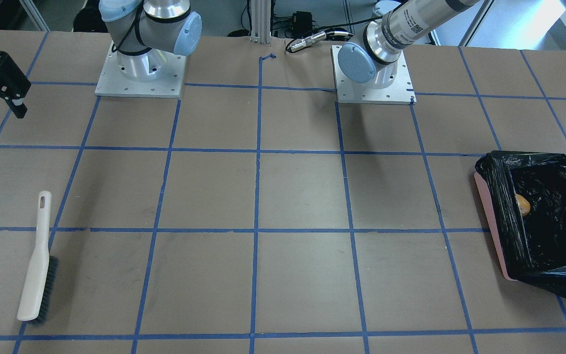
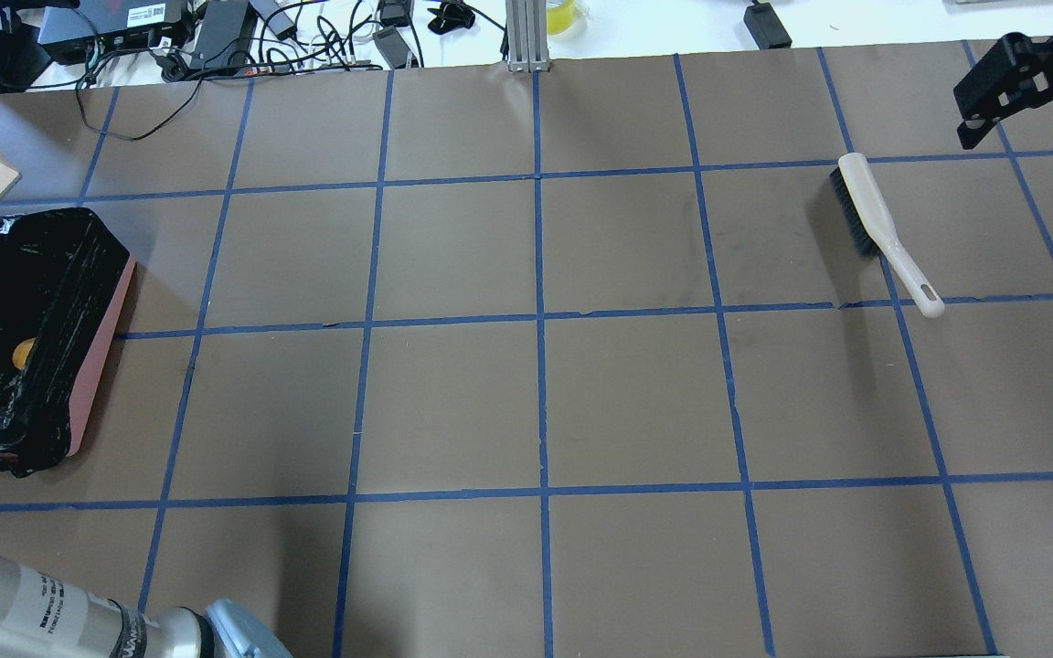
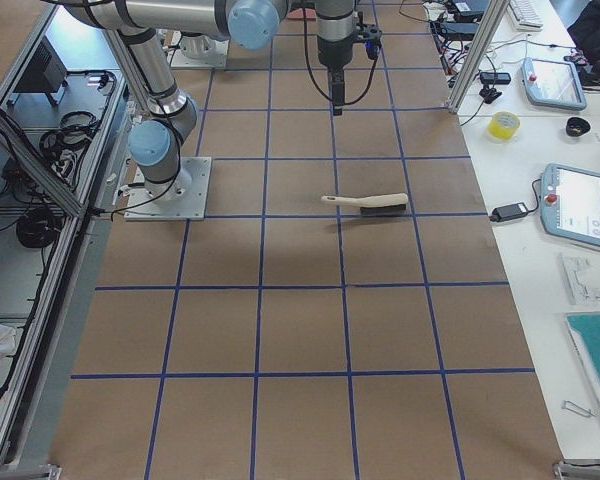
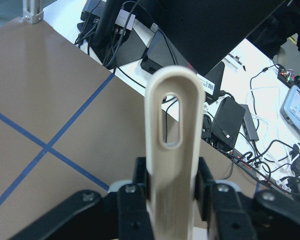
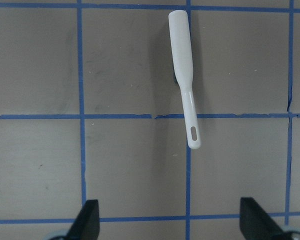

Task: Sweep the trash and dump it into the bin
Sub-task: 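Bring the emptied dustpan back onto the table with the left gripper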

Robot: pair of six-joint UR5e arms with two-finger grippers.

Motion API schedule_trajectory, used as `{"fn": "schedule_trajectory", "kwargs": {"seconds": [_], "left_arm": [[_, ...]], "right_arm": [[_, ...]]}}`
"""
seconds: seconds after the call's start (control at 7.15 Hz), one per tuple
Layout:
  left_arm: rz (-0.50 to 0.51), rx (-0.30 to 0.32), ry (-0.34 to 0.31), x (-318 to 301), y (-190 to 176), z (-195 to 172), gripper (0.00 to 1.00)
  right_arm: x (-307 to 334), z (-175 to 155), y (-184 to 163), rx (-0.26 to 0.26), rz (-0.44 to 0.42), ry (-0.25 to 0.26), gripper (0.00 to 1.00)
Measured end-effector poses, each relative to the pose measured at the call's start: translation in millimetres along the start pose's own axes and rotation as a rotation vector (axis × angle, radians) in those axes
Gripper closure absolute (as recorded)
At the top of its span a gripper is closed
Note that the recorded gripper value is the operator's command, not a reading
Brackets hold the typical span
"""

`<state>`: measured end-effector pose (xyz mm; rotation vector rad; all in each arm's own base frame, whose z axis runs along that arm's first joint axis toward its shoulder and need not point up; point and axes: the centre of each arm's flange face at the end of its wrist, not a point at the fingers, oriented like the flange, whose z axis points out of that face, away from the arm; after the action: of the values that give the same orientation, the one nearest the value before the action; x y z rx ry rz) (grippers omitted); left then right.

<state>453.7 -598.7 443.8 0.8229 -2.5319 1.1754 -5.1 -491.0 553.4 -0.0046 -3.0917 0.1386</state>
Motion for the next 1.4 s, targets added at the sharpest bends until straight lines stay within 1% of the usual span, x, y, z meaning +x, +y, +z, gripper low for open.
{"fn": "schedule_trajectory", "kwargs": {"seconds": [0.14,0.28,0.42,0.56,0.7,0.84,0.98,1.12,1.4], "left_arm": [[0.032,0.017,0.017,7,-2,-4,1.0],[0.056,0.03,0.052,18,-4,-9,1.0],[0.071,0.034,0.11,31,-2,-11,1.0],[0.072,0.027,0.145,37,5,-10,1.0],[0.052,0.018,0.139,39,11,-11,1.0],[0.005,0.0,0.081,46,14,-13,1.0],[-0.066,-0.038,-0.014,72,21,-8,1.0],[-0.146,-0.078,-0.109,113,32,-1,1.0],[-0.358,-0.15,-0.292,202,72,13,1.0]], "right_arm": [[-22,-11,6,-0.027,0.032,-0.016,0.0],[-51,-11,9,-0.049,0.058,-0.024,0.0],[-79,-5,10,-0.067,0.083,-0.024,0.0],[-96,1,8,-0.067,0.088,-0.023,0.0],[-102,7,-1,-0.04,0.09,-0.021,0.0],[-104,14,-11,-0.019,0.091,-0.02,0.0],[-104,18,-16,-0.012,0.093,-0.023,0.0],[-104,21,-18,-0.011,0.095,-0.025,0.0],[-104,23,-22,-0.009,0.105,-0.027,0.0]]}}
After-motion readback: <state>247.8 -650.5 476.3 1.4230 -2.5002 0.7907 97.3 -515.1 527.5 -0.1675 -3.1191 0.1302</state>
